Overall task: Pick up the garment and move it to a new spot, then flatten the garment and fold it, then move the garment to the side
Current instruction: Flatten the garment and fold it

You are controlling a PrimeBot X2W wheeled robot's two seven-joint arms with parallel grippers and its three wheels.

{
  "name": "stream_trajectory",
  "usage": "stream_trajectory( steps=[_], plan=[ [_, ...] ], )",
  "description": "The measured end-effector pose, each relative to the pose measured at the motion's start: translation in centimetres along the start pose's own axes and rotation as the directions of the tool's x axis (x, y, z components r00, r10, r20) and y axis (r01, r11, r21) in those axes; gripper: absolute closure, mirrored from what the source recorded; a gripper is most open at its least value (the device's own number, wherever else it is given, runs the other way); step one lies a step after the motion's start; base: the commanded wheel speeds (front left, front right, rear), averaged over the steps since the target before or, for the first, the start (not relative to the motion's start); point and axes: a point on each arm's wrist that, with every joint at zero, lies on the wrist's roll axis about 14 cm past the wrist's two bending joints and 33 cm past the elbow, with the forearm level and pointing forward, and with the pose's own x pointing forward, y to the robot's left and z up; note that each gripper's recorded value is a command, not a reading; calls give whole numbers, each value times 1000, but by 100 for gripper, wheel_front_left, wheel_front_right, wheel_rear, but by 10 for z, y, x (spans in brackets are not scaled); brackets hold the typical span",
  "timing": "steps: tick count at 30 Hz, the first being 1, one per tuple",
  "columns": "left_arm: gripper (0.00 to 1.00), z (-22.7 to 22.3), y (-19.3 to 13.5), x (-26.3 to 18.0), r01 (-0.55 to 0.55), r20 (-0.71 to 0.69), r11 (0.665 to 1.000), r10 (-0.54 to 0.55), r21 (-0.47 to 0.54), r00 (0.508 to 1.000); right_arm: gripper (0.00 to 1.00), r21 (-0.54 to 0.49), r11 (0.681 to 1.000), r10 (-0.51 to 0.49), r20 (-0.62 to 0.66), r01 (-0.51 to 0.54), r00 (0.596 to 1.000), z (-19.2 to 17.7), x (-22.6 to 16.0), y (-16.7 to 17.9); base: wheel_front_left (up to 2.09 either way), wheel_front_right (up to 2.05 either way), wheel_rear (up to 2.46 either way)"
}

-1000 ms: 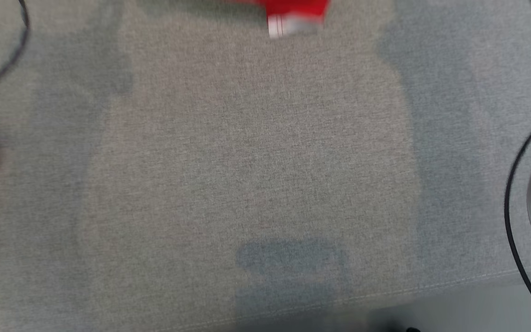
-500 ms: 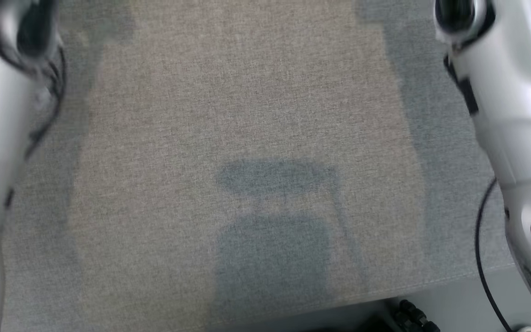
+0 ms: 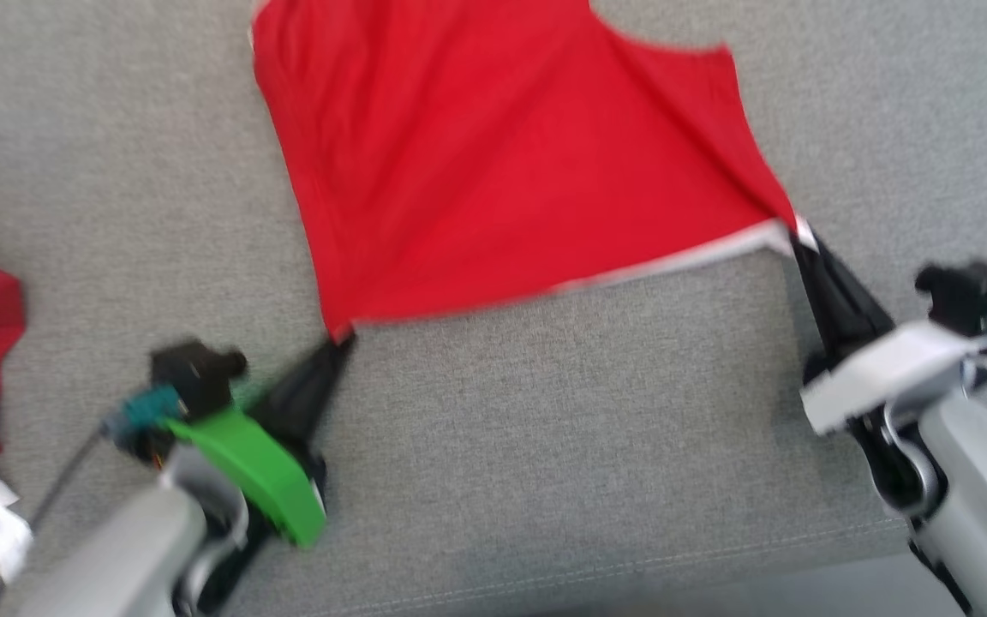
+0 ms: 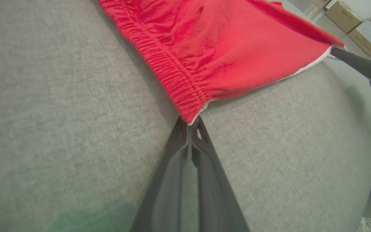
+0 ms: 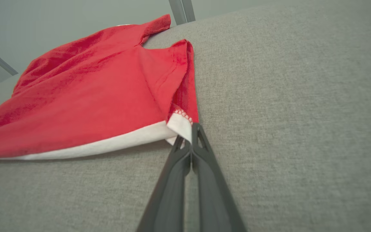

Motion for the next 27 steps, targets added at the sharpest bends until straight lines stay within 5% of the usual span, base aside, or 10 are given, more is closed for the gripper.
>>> stream_trajectory(
  steps=[7,14,20,22,27],
  plan=[
    [100,-62,-59,-72,-62,-92,986,48,-153,995,100,13,995,-95,-43,96,995,-19,-85,-13,0,0,0],
    [100,-62,-107,-121,-117,-6,940,121,-320,993,100,59,990,-128,3,127,992,-10,-153,-5,0,0,0],
    [100,-33,-109,-129,-119,95,915,168,-385,981,100,34,998,-49,103,46,993,31,-131,21,0,0,0],
    [100,-21,-105,-122,-107,121,878,183,-466,976,100,8,1000,-1,129,0,992,46,-111,33,0,0,0],
    [100,22,-80,-94,-88,186,873,199,-480,962,100,-65,993,106,168,-96,980,81,-49,58,0,0,0]
  ],
)
